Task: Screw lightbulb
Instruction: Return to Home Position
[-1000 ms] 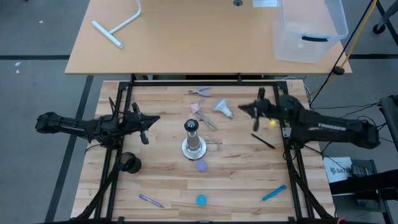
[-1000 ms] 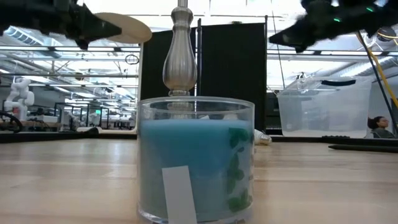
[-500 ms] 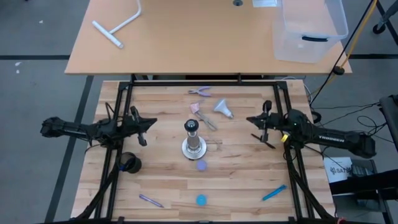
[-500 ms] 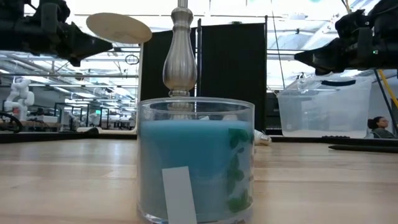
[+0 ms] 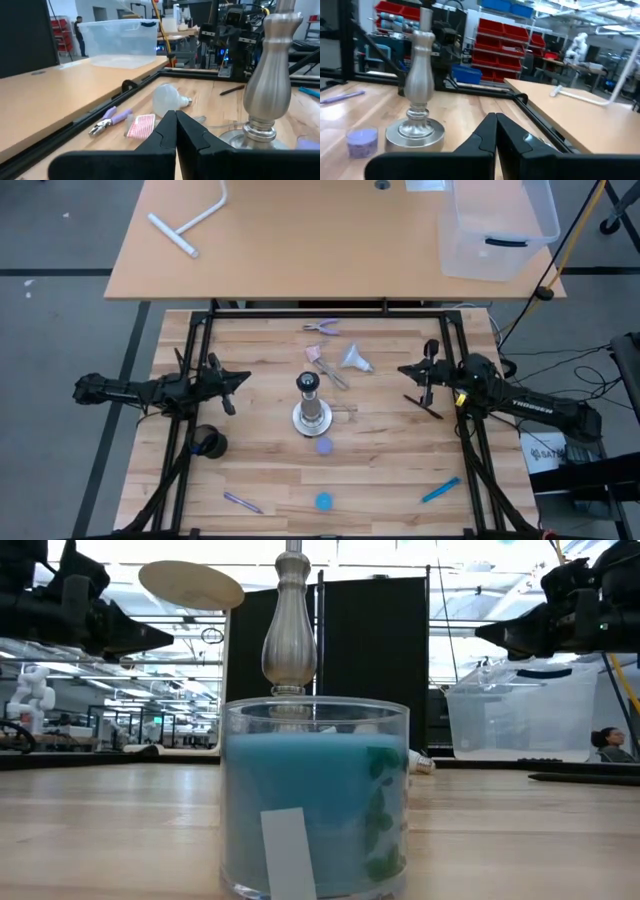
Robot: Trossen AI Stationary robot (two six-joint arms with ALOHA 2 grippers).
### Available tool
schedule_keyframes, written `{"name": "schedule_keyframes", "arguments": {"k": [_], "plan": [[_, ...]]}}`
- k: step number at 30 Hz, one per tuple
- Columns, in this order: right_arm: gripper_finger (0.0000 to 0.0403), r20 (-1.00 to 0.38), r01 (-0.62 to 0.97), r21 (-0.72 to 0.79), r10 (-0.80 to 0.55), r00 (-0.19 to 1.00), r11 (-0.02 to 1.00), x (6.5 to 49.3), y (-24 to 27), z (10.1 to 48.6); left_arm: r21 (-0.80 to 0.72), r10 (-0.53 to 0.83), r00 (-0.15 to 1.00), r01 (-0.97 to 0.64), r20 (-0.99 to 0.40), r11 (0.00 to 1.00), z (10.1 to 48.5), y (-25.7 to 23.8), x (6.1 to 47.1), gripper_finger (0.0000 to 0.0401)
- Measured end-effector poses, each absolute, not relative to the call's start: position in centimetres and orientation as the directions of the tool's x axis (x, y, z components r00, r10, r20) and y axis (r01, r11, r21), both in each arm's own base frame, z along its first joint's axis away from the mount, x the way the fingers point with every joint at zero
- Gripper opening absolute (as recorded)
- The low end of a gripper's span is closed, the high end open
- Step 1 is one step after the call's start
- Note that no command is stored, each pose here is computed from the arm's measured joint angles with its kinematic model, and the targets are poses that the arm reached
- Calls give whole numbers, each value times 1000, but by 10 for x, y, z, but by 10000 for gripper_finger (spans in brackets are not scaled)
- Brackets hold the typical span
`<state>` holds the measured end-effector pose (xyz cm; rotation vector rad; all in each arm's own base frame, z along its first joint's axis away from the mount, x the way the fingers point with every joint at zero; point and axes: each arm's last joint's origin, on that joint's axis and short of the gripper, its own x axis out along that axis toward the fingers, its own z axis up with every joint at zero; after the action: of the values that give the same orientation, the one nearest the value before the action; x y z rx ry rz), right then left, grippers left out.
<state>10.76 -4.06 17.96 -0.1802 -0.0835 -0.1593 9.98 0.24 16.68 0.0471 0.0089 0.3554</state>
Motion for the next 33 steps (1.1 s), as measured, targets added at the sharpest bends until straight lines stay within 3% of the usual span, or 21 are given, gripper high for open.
{"name": "schedule_keyframes", "arguments": {"k": [4,11,33], "plan": [[0,113,149,-182,-129,985,972,106,-40,181,15,351,937,-351,-3,936,167,2,100,0],[1,106,317,-16,-314,944,948,105,-46,180,13,351,936,-351,-3,936,167,2,100,0],[4,99,309,-25,-305,947,951,105,-46,180,11,352,936,-352,-3,936,167,3,100,0]]}}
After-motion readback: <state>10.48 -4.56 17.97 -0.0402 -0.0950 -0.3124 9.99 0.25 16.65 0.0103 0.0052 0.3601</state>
